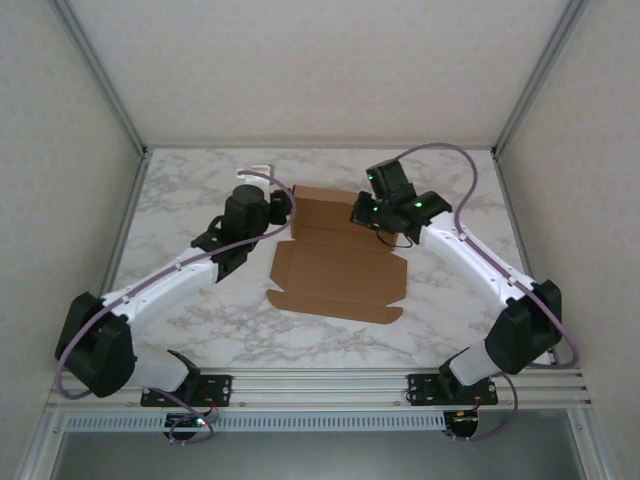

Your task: Fold the paper box

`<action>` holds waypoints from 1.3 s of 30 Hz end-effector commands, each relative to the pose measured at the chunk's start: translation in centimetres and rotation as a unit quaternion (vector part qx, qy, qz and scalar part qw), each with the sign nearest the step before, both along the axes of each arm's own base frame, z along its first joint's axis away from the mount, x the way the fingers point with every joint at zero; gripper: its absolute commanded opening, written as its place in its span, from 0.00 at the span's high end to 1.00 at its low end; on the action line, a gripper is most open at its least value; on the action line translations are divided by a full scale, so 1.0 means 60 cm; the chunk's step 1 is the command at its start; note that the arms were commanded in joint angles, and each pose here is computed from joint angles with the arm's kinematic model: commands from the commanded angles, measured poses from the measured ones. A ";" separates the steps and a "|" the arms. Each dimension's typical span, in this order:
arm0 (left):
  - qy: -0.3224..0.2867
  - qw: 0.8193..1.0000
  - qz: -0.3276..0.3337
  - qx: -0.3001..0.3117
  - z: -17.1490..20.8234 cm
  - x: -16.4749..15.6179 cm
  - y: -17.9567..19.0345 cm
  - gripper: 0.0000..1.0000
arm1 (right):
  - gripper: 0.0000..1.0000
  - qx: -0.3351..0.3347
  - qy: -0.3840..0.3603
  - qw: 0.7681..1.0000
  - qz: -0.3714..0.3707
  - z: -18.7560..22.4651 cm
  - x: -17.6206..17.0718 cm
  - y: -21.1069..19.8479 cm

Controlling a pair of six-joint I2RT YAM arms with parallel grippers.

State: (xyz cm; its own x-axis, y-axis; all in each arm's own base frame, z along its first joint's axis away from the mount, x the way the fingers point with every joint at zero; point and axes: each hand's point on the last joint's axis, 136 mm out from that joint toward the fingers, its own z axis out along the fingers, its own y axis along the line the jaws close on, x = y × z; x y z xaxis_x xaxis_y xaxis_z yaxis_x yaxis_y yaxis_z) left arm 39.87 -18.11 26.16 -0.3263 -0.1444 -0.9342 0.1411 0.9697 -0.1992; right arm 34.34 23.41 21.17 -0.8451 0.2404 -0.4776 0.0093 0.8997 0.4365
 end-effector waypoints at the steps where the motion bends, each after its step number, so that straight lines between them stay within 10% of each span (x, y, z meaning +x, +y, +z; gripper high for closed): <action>1: -0.016 0.997 0.078 0.019 0.031 -0.018 0.061 0.52 | 0.99 -0.034 0.017 0.999 0.019 -0.038 -0.002 0.020; 11: -0.053 0.988 0.135 0.053 0.020 -0.039 0.119 0.51 | 0.96 -0.067 0.019 0.997 0.019 -0.043 0.194 0.077; 20: -0.065 0.989 0.126 0.032 0.028 -0.039 0.120 0.50 | 0.89 0.135 0.079 0.984 -0.086 -0.105 0.427 -0.018; 29: -0.064 0.993 0.101 -0.004 0.026 -0.030 0.109 0.47 | 0.85 0.068 0.043 0.995 -0.063 -0.105 0.413 -0.086; 39: 0.120 0.968 0.050 -0.214 -0.061 0.091 0.062 0.48 | 0.85 0.054 0.076 0.995 -0.037 -0.139 0.311 -0.104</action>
